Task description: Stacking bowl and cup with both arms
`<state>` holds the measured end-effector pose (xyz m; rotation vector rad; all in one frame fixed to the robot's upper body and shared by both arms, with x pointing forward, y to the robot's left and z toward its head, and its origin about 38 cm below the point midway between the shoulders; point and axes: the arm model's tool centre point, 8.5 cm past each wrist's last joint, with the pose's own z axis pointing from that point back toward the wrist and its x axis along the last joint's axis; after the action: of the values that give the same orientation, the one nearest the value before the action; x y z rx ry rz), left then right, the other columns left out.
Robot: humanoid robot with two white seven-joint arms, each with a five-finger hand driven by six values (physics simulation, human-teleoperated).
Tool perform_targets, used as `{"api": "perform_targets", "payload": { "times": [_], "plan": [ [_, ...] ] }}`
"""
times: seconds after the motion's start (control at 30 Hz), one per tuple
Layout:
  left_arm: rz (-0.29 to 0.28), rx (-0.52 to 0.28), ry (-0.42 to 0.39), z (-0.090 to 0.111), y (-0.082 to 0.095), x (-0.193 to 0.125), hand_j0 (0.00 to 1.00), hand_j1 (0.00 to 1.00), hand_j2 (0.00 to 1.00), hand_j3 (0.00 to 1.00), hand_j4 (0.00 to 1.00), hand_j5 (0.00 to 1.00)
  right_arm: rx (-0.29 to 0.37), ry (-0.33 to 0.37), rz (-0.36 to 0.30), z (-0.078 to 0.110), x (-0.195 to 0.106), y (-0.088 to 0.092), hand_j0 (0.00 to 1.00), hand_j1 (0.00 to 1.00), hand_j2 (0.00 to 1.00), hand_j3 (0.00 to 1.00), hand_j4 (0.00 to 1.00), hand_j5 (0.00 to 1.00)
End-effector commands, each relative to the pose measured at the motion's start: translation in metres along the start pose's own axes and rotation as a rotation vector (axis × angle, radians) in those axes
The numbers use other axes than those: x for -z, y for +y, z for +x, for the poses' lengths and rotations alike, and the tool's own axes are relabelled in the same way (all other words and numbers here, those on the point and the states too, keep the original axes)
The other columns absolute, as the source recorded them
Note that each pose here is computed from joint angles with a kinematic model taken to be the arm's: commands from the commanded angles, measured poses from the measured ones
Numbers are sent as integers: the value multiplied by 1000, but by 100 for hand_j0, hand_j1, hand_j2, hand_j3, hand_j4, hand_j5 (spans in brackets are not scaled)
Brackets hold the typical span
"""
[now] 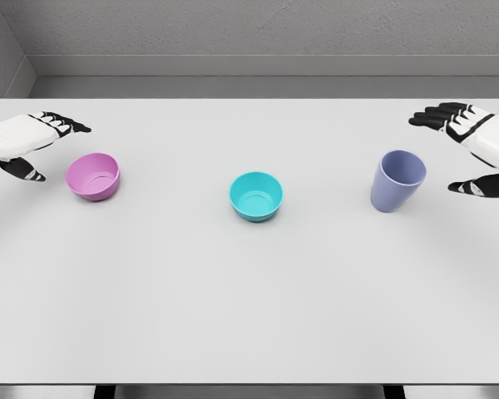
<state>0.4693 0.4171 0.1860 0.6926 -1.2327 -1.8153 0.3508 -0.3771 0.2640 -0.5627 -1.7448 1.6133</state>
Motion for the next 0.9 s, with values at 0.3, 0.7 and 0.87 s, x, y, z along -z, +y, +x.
{"api": "perform_targets", "payload": {
  "times": [0.3, 0.7, 0.87],
  "plan": [
    [-4, -1, -3, 1, -1, 0, 100, 100, 100, 100, 100, 100, -12, -5, -22, 0, 0, -9, 100, 100, 100, 100, 100, 100],
    [-5, 1, 1, -1, -1, -1, 100, 100, 100, 100, 100, 100, -24, -3, -28, -1, -1, -15, 100, 100, 100, 100, 100, 100],
    [-17, -2, -25, 8, -6, 8, 100, 100, 100, 100, 100, 100, -36, -2, -53, -1, 2, -23, 100, 100, 100, 100, 100, 100]
  ]
}}
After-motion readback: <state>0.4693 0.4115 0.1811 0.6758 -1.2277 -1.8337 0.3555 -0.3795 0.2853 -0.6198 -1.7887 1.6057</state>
